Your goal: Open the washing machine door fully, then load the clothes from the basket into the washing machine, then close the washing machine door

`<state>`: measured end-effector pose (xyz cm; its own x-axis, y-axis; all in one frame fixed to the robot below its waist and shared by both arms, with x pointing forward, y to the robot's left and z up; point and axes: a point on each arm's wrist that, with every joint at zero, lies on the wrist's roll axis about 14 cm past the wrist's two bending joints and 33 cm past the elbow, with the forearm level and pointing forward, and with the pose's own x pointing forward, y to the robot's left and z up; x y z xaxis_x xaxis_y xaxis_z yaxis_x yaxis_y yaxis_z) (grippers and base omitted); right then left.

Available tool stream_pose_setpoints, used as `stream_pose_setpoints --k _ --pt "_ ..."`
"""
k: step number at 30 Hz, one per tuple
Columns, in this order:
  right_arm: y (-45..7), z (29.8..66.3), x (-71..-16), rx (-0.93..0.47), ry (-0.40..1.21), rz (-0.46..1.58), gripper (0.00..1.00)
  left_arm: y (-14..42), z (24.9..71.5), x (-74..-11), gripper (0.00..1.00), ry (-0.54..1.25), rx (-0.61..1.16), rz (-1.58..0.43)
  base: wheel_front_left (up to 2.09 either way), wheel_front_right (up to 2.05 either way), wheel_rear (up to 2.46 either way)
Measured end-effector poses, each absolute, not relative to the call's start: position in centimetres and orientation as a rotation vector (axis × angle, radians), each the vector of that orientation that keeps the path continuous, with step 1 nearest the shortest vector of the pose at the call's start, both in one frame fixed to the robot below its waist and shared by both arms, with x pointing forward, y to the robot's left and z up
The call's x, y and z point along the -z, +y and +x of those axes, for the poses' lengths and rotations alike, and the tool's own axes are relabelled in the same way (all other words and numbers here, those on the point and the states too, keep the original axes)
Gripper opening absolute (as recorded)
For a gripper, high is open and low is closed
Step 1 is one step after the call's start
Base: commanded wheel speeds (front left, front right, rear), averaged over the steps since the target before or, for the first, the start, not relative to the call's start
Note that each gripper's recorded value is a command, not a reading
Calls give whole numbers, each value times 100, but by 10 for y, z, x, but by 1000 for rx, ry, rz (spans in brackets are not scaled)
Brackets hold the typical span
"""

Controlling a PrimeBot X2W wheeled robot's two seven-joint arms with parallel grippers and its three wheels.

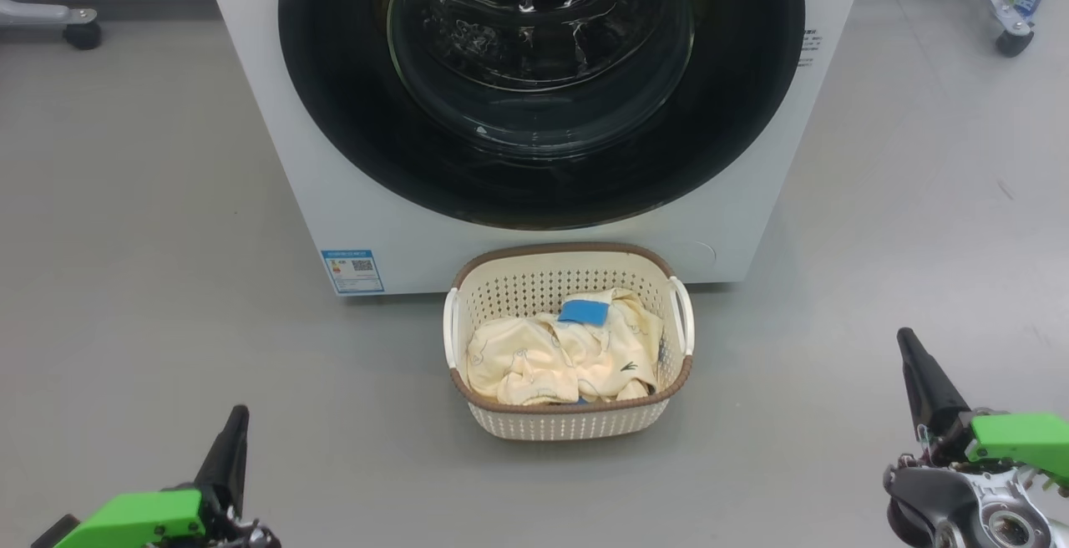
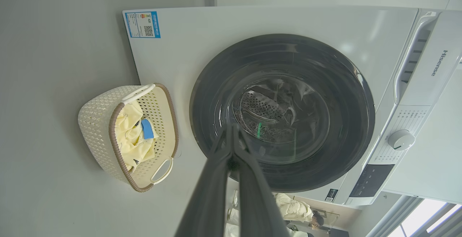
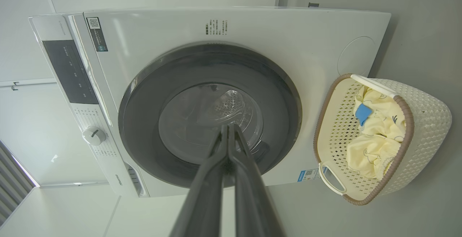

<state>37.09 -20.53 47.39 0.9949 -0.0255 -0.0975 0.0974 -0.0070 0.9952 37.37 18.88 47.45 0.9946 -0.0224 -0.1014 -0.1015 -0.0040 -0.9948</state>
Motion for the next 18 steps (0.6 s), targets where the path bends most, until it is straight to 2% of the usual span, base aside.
stream_pose_setpoints --k 7,8,12,18 --pt "-205 371 -474 97 56 1575 0 189 374 -475 0 97 -62 -1574 0 0 0" --pt "-205 371 -473 98 57 1575 100 189 374 -474 100 98 -63 -1575 0 0 0" --pt "-199 351 -437 184 148 1593 100 184 356 -440 100 185 -145 -1588 0 0 0" --pt "-199 350 -437 186 146 1578 100 182 354 -440 100 186 -143 -1587 0 0 0"
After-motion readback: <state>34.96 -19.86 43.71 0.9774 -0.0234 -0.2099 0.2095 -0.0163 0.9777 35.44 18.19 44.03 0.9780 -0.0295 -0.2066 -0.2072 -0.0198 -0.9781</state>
